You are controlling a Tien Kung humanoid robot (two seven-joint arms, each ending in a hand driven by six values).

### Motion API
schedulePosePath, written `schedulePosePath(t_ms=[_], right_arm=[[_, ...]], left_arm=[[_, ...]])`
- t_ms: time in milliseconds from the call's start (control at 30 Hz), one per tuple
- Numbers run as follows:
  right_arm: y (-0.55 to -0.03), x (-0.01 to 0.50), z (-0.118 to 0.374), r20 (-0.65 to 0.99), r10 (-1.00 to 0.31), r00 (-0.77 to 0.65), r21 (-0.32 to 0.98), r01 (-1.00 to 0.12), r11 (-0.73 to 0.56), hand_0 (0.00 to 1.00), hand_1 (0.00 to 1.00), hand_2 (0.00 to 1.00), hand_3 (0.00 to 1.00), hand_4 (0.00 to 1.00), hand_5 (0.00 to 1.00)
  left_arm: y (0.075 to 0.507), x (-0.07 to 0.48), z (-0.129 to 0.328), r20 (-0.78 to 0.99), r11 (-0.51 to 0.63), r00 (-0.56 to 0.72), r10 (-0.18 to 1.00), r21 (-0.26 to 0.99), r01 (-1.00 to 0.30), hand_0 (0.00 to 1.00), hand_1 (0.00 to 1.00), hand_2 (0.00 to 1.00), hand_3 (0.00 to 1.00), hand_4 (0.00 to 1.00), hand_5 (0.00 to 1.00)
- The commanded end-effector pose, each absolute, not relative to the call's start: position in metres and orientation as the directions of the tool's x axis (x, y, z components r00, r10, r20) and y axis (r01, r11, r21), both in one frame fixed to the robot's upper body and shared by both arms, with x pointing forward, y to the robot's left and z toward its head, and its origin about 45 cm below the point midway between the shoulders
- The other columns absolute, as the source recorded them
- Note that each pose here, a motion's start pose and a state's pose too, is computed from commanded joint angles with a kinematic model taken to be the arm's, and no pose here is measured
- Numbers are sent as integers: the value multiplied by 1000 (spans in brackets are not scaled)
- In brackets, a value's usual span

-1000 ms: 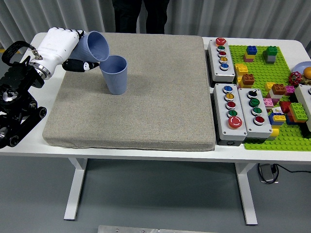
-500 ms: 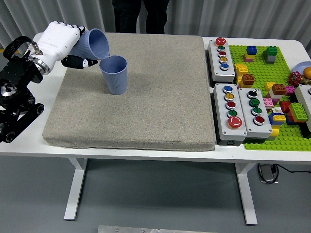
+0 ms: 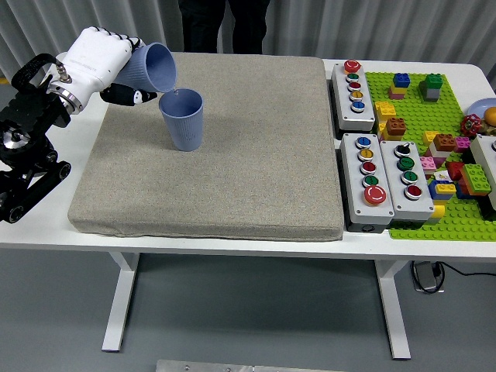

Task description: Pick cup pour cup place

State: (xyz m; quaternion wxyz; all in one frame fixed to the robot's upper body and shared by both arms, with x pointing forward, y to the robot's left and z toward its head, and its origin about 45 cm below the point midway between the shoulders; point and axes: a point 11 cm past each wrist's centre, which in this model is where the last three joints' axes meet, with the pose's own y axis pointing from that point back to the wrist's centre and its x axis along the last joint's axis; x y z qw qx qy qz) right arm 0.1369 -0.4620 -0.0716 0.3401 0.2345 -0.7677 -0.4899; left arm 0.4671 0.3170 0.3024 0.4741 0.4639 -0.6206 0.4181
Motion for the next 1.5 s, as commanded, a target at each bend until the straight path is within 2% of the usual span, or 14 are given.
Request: schedulePosePath(t_ms=[1500], right_arm=[[-462, 132, -73, 299, -691, -658, 912, -16, 410, 685, 637, 587, 572, 2, 146]], left_arm=[[310, 469, 305, 921, 260, -151, -360, -56, -964, 522, 471, 502, 488, 800, 469]])
